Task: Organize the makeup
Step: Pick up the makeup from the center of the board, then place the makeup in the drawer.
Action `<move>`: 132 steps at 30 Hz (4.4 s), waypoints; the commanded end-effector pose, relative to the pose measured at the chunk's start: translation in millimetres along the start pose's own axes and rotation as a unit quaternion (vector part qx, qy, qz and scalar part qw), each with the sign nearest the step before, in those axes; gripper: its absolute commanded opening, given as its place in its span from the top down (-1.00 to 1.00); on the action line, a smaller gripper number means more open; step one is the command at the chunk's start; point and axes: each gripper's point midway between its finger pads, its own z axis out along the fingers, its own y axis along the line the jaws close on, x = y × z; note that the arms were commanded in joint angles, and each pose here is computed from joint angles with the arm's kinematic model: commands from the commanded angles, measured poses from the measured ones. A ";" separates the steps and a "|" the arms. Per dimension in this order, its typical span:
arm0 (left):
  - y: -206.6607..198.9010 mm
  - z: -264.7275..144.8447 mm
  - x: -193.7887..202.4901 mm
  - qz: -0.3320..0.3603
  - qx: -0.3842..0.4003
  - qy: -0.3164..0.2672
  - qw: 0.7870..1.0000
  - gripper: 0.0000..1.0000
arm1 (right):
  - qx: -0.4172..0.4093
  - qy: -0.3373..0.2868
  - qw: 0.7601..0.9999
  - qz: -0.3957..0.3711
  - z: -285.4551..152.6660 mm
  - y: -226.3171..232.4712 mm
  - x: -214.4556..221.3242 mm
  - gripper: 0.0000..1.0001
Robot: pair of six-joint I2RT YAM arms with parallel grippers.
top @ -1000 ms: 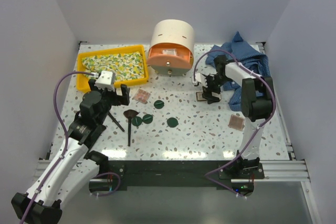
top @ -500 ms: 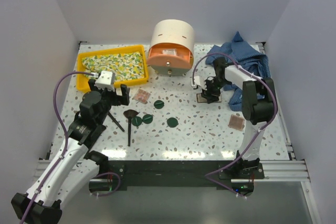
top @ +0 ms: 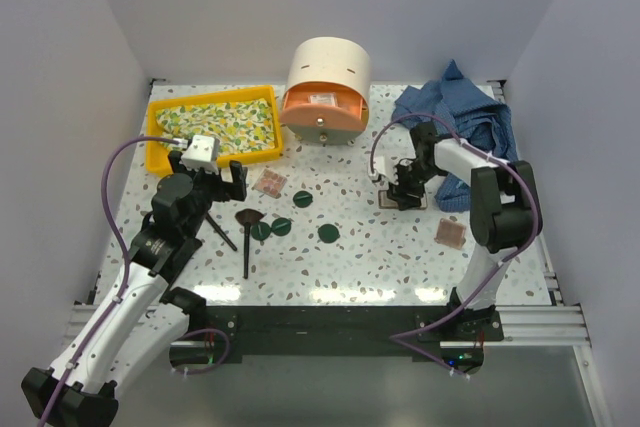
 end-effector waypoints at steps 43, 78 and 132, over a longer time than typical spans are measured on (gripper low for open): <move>4.3 -0.9 -9.6 0.008 -0.008 -0.018 1.000 -1.00 | 0.212 -0.171 0.962 0.018 -187.1 -16.9 -178.2 0.76; 7.3 -0.2 -8.2 0.010 -0.015 -0.016 1.000 -1.00 | 0.243 -0.215 0.946 0.005 -210.1 -67.9 -283.7 0.78; 8.6 4.8 0.4 0.015 -0.021 -0.002 1.000 -1.00 | 0.303 -0.210 0.929 -0.021 -172.7 -156.9 -323.3 0.49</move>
